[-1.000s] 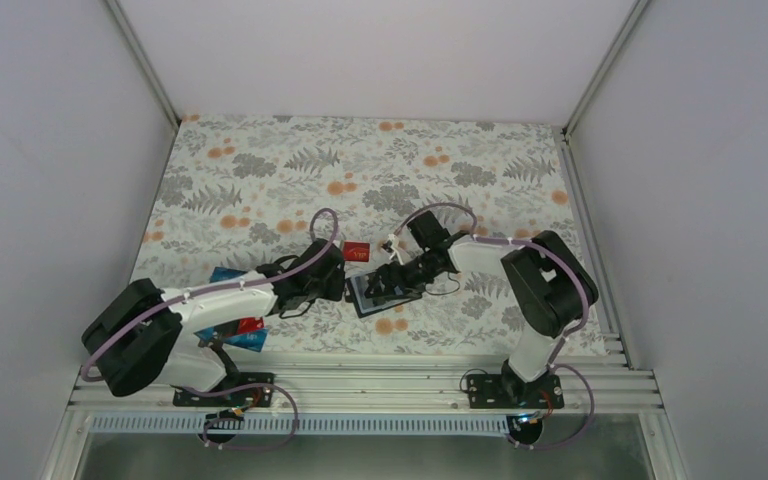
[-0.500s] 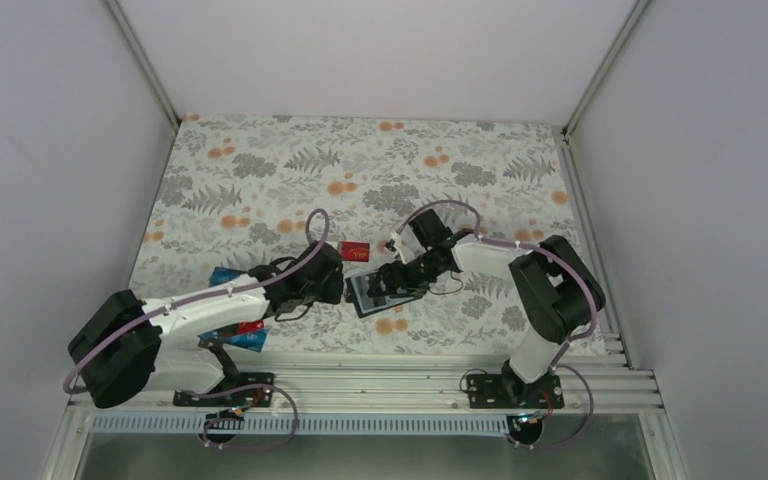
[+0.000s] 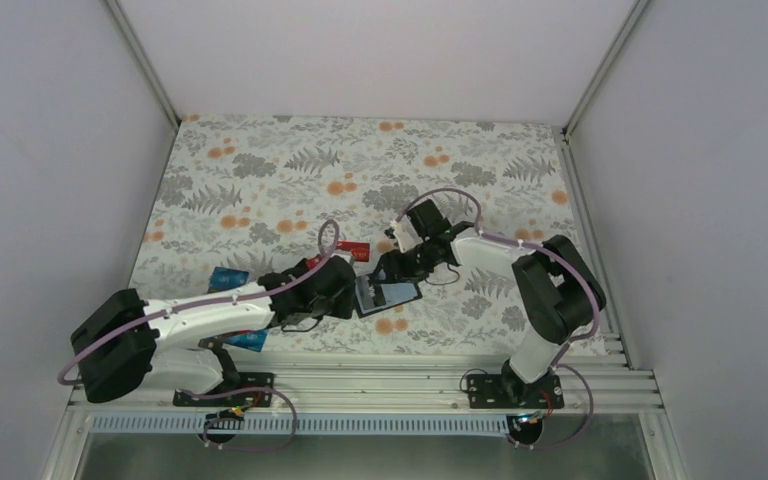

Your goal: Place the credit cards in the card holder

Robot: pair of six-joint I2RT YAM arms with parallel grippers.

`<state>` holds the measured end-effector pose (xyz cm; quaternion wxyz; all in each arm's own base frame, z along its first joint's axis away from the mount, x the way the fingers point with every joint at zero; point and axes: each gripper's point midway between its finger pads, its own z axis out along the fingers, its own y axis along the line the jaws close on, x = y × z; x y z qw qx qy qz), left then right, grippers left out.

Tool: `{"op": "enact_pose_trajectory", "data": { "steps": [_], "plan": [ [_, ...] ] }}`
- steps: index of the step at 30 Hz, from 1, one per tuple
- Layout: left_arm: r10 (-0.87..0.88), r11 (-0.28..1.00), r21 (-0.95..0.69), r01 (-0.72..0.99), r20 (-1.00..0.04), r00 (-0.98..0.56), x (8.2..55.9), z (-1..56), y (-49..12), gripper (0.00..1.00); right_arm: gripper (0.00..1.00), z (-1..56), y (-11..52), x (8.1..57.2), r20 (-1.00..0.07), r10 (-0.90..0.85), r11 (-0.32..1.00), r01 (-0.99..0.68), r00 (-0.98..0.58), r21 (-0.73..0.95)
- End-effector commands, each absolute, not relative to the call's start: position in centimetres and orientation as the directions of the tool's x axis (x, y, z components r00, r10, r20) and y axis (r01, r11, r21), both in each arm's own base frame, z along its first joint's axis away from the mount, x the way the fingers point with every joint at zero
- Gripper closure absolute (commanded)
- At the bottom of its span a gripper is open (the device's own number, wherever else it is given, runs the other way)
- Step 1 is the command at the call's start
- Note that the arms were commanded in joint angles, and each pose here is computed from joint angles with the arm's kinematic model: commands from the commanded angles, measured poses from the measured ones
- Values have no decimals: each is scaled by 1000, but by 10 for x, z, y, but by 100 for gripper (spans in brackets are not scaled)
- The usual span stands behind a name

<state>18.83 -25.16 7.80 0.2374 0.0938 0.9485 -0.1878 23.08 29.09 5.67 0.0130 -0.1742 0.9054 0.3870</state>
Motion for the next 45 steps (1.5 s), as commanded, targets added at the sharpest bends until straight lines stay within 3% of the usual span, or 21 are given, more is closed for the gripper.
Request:
{"op": "enact_pose_trajectory", "data": {
  "steps": [1, 3, 7, 14, 19, 31, 41, 45],
  "plan": [
    [75, 902, -346, 259, -465, -882, 184, 73, -269, 92, 45, 75, 276, 264, -311, -240, 747, -380, -920, 546],
    [84, 900, -347, 266, -460, -884, 184, 69, -276, 92, 50, 77, 267, 268, -341, -231, 780, -383, -911, 495],
    [91, 912, -321, 255, -447, -890, 187, 58, -279, 92, 50, 72, 245, 275, -368, -205, 849, -352, -907, 394],
    [82, 946, -252, 205, -427, -900, 193, 37, -270, 94, 51, 40, 207, 271, -323, -169, 937, -254, -931, 241],
    [75, 958, -221, 185, -429, -900, 200, 30, -261, 94, 52, 20, 201, 253, -258, -143, 943, -210, -956, 257],
    [83, 965, -183, 187, -464, -882, 232, 29, -243, 96, 52, 21, 224, 211, -160, -133, 858, -194, -978, 475],
    [107, 913, -287, 289, -516, -850, 233, 75, -265, 95, 52, 76, 220, 244, -339, -109, 879, -250, -935, 406],
    [94, 891, -338, 303, -514, -853, 235, 81, -272, 84, 60, 100, 243, 248, -388, -122, 805, -320, -913, 500]
  ]
}}
